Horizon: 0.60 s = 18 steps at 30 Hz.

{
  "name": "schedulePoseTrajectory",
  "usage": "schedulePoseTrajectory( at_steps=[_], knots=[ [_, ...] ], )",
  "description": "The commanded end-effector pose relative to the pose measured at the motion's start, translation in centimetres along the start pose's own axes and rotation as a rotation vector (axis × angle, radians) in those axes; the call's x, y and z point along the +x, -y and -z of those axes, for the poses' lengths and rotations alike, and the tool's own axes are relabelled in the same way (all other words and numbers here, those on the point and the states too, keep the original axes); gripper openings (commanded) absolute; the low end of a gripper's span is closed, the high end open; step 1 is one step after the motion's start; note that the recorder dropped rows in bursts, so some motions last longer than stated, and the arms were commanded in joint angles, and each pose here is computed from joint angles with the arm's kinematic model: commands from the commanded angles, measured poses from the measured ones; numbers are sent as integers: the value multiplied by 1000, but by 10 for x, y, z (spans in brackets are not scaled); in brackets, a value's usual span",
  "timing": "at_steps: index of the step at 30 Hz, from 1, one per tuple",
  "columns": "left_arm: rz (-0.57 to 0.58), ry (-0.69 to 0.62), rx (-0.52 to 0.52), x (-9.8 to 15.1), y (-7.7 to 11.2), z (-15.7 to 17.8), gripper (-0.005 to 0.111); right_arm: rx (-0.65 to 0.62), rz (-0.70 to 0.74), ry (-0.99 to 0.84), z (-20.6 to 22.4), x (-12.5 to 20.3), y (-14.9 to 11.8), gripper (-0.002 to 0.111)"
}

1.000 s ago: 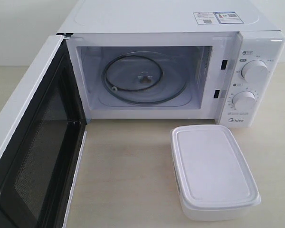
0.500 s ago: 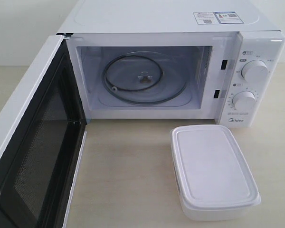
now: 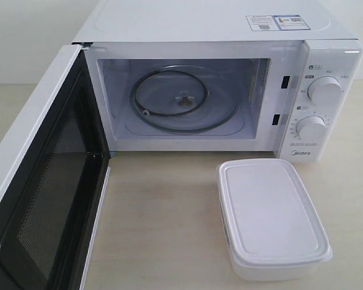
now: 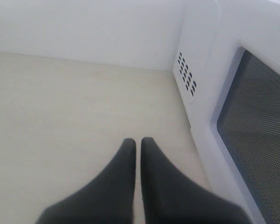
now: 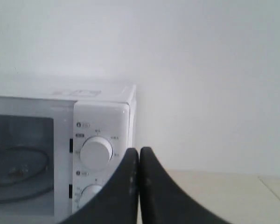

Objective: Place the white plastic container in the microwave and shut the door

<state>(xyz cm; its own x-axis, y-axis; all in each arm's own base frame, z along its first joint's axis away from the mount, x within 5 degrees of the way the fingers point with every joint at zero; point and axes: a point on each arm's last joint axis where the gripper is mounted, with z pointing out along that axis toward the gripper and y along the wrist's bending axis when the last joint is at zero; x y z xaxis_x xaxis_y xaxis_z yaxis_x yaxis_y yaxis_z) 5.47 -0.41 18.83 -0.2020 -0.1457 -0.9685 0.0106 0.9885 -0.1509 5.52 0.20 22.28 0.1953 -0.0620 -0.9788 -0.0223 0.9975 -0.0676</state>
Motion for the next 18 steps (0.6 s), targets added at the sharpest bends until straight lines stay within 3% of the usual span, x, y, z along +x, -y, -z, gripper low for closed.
schedulePoseTrajectory(
  at_steps=[1, 18],
  knots=[
    [6, -5, 5, 1, 0, 0, 4, 8, 20, 61, 1, -6, 1, 0],
    [6, -5, 5, 1, 0, 0, 4, 12, 57, 94, 1, -9, 1, 0]
  ],
)
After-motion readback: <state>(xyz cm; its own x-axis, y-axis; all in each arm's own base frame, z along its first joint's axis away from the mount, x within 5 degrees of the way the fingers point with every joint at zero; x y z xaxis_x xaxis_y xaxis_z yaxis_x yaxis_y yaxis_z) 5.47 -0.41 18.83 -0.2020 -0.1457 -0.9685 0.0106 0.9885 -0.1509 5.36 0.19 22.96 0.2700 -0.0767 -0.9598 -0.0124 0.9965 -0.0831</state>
